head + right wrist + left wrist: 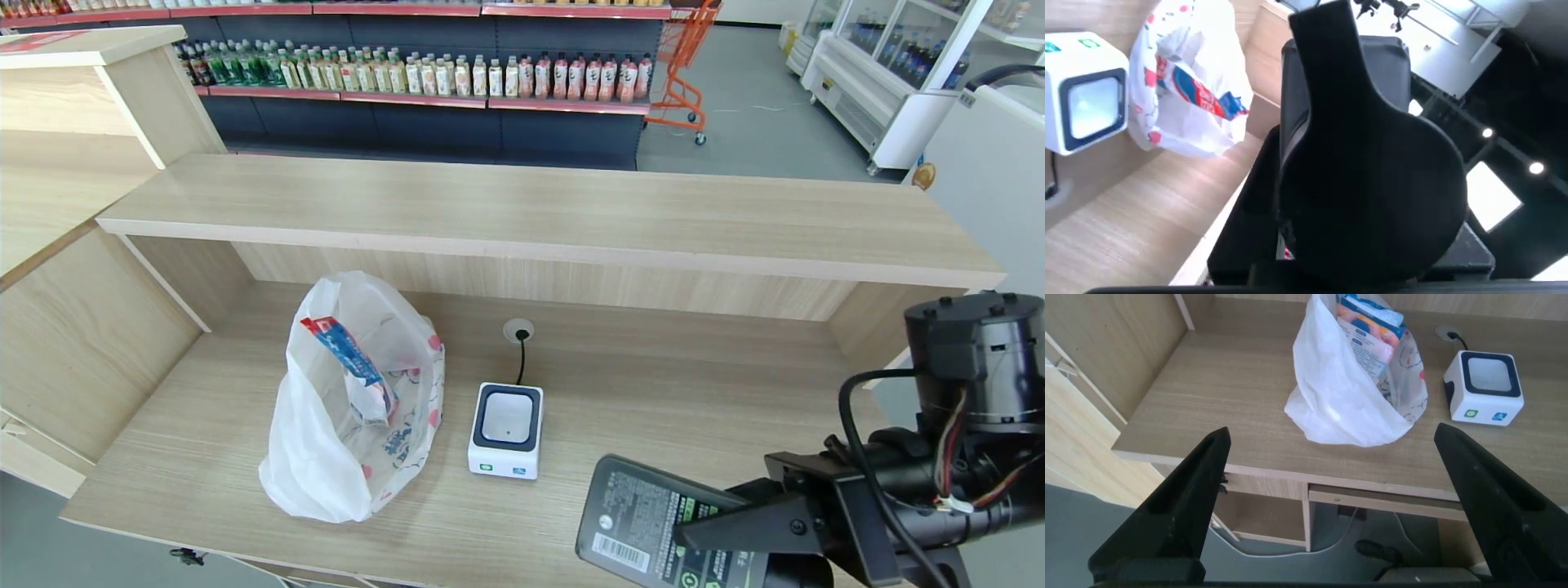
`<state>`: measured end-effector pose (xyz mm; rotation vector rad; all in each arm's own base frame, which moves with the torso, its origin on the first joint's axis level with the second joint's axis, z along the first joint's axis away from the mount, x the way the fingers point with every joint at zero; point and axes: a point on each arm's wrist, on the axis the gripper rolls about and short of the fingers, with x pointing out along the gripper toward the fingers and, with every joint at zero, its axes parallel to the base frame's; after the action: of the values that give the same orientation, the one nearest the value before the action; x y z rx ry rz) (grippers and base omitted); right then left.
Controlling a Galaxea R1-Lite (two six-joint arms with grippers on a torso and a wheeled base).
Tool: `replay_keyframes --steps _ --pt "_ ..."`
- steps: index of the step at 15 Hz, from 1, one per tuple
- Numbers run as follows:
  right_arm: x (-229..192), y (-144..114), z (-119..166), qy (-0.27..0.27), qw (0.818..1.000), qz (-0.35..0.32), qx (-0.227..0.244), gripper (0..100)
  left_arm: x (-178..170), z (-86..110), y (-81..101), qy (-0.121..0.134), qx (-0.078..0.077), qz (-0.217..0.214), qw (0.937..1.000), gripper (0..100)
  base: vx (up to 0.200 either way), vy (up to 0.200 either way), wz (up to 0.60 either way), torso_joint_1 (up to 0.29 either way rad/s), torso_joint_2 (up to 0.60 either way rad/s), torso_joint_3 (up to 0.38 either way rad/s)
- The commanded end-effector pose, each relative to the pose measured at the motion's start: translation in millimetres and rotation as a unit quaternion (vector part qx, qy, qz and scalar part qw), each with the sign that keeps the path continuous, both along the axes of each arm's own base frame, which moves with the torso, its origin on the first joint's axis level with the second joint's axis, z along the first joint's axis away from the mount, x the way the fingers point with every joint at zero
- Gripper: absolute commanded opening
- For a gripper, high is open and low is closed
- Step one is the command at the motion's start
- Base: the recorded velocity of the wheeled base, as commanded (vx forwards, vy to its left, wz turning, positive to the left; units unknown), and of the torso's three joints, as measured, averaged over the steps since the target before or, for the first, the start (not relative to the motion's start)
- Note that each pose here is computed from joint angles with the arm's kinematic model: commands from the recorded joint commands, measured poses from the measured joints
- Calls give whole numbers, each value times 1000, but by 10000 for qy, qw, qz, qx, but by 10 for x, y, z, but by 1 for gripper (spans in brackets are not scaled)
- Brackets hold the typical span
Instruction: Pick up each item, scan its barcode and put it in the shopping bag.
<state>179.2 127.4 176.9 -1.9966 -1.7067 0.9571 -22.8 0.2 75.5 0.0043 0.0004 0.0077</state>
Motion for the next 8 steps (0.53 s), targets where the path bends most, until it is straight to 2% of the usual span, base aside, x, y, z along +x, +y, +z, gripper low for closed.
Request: replay_keyframes --steps 1,4,8 --pt "93 176 -137 205 9996 175 -24 0 0 0 0 -2 2 0 10000 100 0 0 0 0 0 0" --pt "188 303 -244 332 9992 232 14 0 0 0 0 -2 2 8 10000 100 0 0 0 0 0 0" --pt "254 344 -360 550 9982 205 -93 0 0 0 0 -2 2 0 10000 100 0 0 0 0 0 0"
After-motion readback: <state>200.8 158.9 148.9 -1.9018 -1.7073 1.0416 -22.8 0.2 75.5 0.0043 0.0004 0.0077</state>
